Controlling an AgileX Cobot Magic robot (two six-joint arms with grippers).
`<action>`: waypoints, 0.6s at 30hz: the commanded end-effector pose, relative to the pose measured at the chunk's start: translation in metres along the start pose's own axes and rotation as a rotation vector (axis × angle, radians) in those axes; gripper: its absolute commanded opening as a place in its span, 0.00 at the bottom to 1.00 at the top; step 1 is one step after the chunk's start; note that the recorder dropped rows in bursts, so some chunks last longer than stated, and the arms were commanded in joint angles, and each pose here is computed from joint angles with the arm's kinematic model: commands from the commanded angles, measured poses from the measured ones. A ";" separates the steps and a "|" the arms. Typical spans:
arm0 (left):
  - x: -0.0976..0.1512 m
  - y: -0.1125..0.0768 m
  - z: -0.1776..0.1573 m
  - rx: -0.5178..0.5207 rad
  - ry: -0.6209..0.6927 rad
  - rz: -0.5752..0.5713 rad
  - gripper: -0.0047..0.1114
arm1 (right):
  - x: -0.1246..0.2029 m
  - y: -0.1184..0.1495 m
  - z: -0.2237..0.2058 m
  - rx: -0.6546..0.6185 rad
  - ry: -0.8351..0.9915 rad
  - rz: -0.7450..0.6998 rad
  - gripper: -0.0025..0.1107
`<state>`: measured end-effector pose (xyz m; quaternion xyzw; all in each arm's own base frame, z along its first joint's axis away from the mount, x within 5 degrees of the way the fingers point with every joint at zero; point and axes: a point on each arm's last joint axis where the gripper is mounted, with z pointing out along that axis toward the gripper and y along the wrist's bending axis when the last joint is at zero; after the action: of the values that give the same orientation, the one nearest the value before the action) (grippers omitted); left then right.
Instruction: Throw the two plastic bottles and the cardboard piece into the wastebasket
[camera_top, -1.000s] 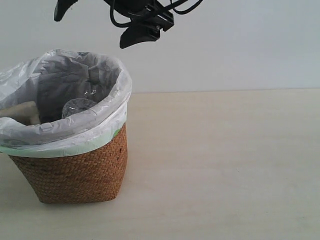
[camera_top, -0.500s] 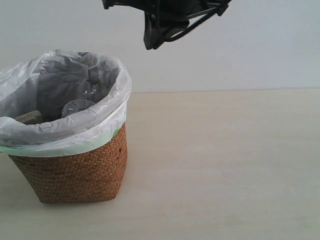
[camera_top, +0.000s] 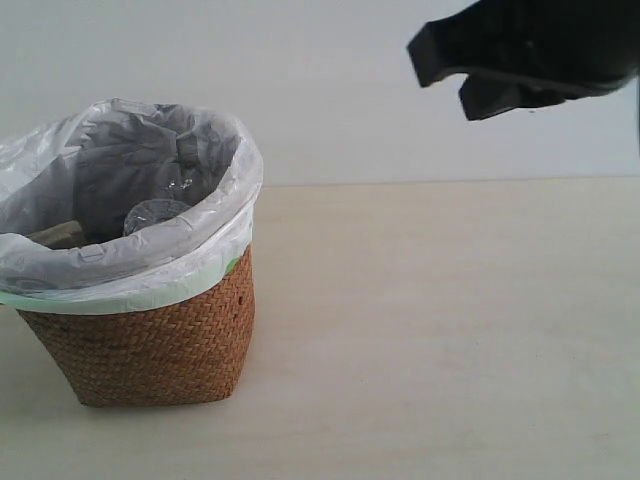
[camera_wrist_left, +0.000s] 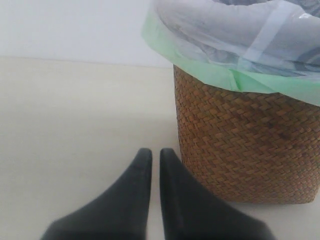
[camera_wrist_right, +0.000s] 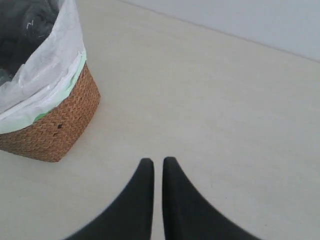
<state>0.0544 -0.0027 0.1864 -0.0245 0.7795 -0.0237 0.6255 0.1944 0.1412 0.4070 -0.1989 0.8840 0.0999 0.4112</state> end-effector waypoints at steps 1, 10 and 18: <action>0.001 0.000 0.000 -0.004 -0.002 -0.008 0.09 | 0.021 -0.013 -0.030 0.029 -0.097 -0.034 0.03; 0.001 0.000 0.000 -0.004 -0.002 -0.008 0.09 | 0.071 -0.030 -0.078 0.011 -0.217 -0.017 0.03; 0.001 0.000 0.000 -0.004 -0.002 -0.008 0.09 | 0.104 -0.042 -0.112 -0.010 -0.251 0.050 0.03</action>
<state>0.0544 -0.0027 0.1864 -0.0245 0.7795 -0.0237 0.6255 0.0844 0.0452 0.3987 -0.1709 0.8311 0.1328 0.5122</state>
